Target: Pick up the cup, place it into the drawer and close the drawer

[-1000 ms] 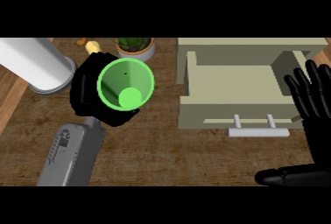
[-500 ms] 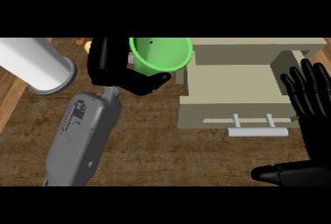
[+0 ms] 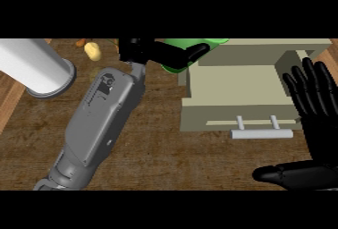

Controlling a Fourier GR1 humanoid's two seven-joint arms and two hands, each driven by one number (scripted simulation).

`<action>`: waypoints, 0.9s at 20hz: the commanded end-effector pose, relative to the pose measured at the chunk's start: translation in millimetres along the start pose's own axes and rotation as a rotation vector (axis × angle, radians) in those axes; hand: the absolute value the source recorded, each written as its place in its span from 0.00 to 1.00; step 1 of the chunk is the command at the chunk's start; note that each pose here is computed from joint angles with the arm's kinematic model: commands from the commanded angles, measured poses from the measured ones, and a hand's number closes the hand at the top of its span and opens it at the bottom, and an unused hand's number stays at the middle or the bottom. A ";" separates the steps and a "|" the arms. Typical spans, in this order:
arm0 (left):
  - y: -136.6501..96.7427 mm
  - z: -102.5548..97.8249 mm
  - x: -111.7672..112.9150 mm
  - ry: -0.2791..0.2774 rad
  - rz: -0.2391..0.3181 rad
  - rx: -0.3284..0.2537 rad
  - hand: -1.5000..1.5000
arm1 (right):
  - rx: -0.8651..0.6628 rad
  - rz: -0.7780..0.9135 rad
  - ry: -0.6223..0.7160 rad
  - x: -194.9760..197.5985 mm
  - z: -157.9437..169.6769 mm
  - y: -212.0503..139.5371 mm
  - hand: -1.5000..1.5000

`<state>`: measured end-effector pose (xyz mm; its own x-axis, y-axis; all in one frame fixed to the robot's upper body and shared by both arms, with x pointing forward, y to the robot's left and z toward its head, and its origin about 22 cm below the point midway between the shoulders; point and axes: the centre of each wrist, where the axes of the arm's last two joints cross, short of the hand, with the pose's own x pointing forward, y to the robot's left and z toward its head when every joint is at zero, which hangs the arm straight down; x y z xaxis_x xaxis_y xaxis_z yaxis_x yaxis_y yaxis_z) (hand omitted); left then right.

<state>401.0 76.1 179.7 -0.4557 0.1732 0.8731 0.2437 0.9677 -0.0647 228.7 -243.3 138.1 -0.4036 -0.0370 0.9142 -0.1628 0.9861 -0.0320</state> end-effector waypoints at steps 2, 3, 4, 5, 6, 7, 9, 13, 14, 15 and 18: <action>-18.8 -2.0 -7.4 0.035 -0.016 -0.004 1.00 | -0.019 0.015 -0.014 3.7 13.4 -18.0 0.00; -21.8 -13.4 -16.0 0.046 -0.038 0.003 1.00 | 0.002 0.011 0.000 -10.1 -17.2 -14.0 0.00; -13.4 -19.8 -12.1 0.057 -0.016 0.003 1.00 | -0.008 -0.001 0.002 7.1 4.9 -2.8 0.00; -29.4 -20.6 -7.9 0.054 -0.041 0.011 1.00 | -0.015 0.004 -0.009 12.2 -7.3 -4.1 0.00; -25.6 -23.6 -19.5 0.047 -0.051 0.020 1.00 | 0.001 0.005 0.005 -11.0 -5.1 -14.2 0.00; -33.7 -19.8 -19.2 0.069 -0.058 0.020 1.00 | 0.013 0.005 -0.007 5.3 9.8 -21.4 0.00; -19.8 -8.2 -40.1 0.076 -0.045 0.013 1.00 | -0.009 0.017 -0.012 13.3 6.8 0.6 0.00; -42.2 -19.8 -36.8 0.100 -0.096 0.031 1.00 | 0.010 0.007 -0.002 -10.8 1.0 7.4 0.00; -47.7 -29.1 -26.0 0.122 -0.087 0.019 1.00 | 0.014 -0.002 -0.014 -10.0 3.2 -25.0 0.00; -46.8 -22.5 -38.4 0.137 -0.094 0.041 1.00 | 0.016 -0.001 -0.015 -3.5 -4.5 -8.5 0.00; -40.7 -14.8 -53.8 0.154 -0.110 -0.002 1.00 | 0.012 0.007 -0.024 -14.5 0.9 -11.5 0.00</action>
<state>426.2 24.1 158.4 -0.3603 0.0645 0.9306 0.2005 0.9797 0.0097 233.7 -249.8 134.2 -0.4199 -0.0299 0.9071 -0.1733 0.9837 -0.0478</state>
